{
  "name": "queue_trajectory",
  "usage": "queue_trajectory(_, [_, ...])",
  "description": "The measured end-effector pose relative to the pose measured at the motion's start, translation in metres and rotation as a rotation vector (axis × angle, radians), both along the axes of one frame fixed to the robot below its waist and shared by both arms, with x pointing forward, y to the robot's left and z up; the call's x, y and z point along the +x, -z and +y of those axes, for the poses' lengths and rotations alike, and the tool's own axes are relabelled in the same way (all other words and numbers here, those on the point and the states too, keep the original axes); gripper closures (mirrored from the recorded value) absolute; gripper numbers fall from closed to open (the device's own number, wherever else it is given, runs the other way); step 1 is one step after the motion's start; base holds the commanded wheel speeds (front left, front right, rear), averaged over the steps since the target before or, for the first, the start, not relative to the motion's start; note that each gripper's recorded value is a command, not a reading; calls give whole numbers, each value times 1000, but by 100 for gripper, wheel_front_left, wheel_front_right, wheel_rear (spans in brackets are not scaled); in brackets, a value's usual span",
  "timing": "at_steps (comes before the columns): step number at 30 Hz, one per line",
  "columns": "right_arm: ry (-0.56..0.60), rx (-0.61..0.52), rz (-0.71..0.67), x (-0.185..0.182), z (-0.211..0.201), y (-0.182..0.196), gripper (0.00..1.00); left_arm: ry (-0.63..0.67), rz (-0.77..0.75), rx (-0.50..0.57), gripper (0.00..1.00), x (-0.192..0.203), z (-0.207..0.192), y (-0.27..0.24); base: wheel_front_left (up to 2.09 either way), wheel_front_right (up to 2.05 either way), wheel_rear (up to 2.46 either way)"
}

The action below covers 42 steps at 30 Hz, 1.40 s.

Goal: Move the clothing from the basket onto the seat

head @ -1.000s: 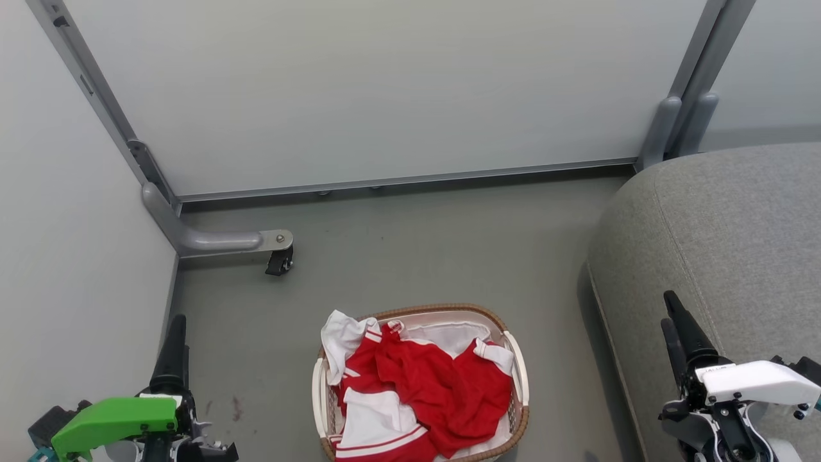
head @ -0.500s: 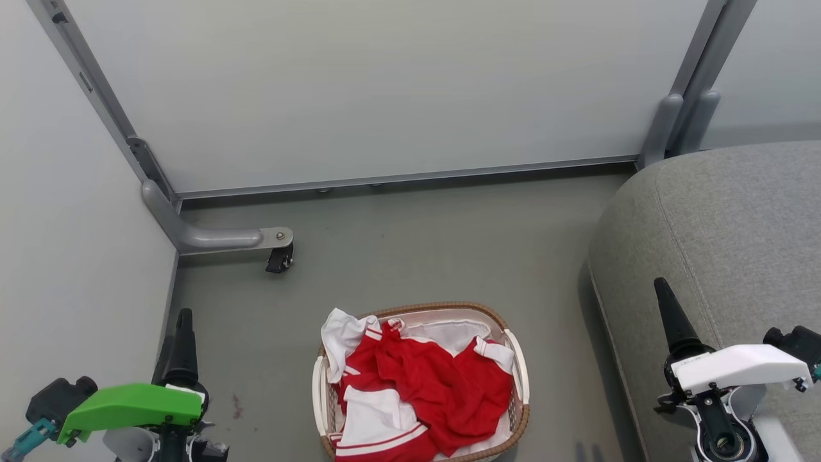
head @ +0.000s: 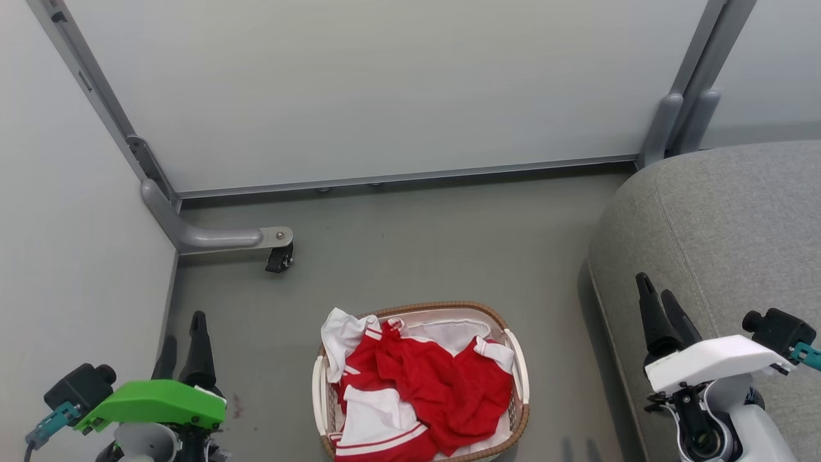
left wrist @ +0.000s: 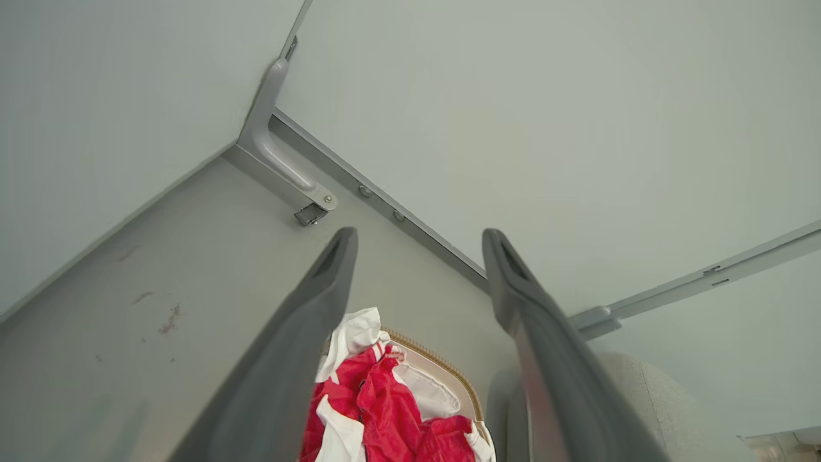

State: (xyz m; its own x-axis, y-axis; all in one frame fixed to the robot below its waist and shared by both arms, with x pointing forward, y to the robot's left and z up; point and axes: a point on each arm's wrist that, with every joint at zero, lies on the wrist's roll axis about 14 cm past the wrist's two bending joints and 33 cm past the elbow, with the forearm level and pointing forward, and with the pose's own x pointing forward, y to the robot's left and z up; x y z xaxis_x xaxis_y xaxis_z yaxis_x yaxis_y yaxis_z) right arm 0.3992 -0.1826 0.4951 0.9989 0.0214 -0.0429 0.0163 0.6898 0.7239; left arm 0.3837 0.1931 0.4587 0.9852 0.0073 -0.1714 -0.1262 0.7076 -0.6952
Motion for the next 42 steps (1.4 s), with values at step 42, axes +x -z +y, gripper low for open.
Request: queue_trajectory(42, [-88, -547, -55, 3, 21, 3, 0, 119, -16, 480, 0, -2, -12, 10, 0, 0, 0])
